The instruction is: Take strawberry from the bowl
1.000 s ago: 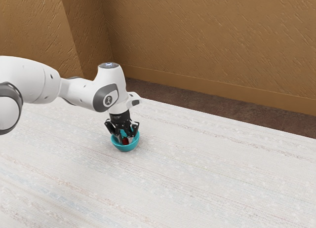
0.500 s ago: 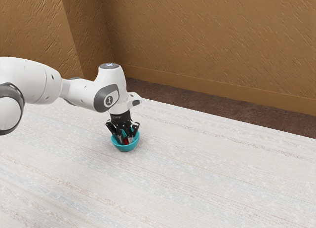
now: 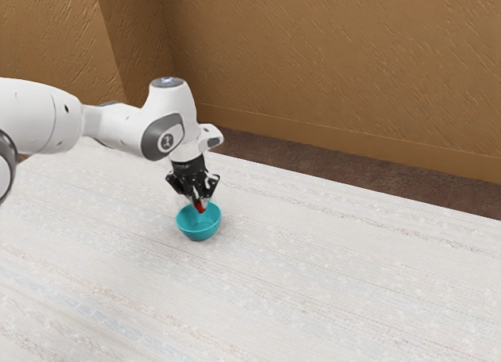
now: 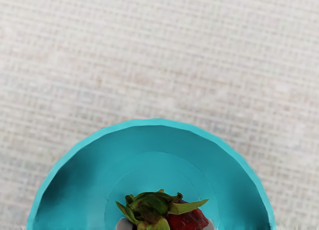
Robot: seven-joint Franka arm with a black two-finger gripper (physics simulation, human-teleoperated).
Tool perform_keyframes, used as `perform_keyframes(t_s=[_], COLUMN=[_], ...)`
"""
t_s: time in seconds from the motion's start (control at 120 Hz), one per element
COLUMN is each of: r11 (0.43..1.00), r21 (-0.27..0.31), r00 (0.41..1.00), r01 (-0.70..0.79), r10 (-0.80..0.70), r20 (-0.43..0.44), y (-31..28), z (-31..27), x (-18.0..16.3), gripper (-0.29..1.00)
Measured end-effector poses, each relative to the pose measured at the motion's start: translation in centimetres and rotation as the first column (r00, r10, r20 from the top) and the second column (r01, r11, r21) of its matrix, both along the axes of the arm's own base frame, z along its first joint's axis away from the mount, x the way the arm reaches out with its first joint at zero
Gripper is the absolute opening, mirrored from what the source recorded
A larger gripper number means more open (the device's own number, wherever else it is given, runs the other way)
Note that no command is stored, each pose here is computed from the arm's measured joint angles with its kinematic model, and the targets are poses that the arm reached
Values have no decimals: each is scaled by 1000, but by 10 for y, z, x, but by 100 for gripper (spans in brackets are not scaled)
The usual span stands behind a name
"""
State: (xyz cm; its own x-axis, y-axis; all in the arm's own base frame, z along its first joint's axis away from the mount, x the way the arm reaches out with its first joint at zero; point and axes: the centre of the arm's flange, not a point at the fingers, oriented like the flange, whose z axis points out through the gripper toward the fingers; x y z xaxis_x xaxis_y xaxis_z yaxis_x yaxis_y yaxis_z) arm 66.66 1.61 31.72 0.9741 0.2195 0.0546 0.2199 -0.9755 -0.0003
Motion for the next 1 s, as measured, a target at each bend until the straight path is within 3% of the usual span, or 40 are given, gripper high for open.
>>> perform_keyframes(t_s=[0.267, 0.7, 0.867, 1.0], r11=[994, 982, 979, 980], r21=[-47, -115, -117, -67], r00=[994, 987, 986, 979], r01=[102, 152, 165, 185], r10=[-100, -156, -167, -178], r20=[41, -27, -1, 98], y=[-78, -131, -136, -136], z=[37, -26, -14, 68], x=[-4, 2, 3, -4], gripper=[2, 3, 35, 51])
